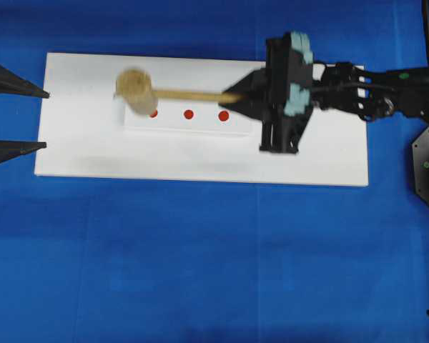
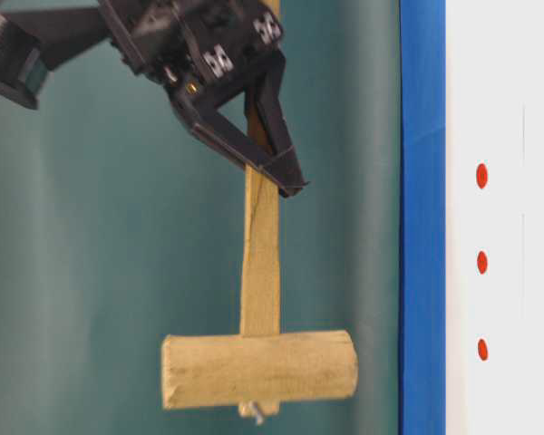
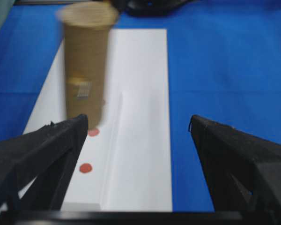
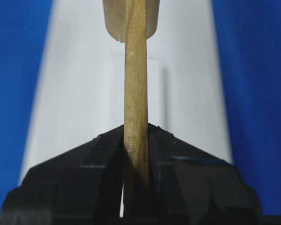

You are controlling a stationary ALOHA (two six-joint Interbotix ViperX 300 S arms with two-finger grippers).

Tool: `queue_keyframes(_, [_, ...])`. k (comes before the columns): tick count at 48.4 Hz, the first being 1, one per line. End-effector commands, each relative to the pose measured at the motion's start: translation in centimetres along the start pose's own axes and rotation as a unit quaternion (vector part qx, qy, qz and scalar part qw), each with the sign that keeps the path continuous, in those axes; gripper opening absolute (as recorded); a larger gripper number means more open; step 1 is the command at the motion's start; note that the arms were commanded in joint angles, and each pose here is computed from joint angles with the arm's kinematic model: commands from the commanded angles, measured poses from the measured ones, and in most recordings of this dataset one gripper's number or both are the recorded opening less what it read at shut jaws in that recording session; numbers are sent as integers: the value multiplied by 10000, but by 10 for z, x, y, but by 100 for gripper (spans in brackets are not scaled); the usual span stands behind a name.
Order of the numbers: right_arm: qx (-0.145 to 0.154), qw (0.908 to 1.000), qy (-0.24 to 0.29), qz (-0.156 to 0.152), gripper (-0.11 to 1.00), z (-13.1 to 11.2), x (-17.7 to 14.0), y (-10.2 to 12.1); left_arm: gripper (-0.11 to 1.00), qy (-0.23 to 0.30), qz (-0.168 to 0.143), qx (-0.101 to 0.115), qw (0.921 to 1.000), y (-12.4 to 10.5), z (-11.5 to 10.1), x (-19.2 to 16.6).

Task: Hit the mark with a hammer.
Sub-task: 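Lower the mallet head onto the red-dot strip with the right gripper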

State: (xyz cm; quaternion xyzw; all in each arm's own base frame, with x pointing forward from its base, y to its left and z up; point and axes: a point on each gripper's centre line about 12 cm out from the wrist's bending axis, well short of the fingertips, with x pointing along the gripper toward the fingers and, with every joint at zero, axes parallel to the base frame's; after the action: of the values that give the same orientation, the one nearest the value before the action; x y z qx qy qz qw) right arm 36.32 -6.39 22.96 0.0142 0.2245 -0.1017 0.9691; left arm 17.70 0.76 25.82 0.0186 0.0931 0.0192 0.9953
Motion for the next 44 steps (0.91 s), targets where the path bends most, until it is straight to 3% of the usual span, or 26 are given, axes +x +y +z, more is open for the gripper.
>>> queue_keyframes(1, [47, 9995, -270, -159, 3, 15, 1, -8, 88, -46, 9, -17, 10000, 0, 4, 1])
queue_keyframes(23, [57, 9997, -147, -193, 3, 9, 10, -10, 88, -29, 31, 2, 10000, 1, 3, 1])
queue_keyframes(36, [268, 9961, 840, -75, 3, -47, 47, -3, 88, -21, 54, 6, 10000, 2, 3, 1])
queue_keyframes(44, [268, 9955, 910, -55, 3, -51, 47, -3, 88, -11, 106, -12, 9999, 4, 2, 1])
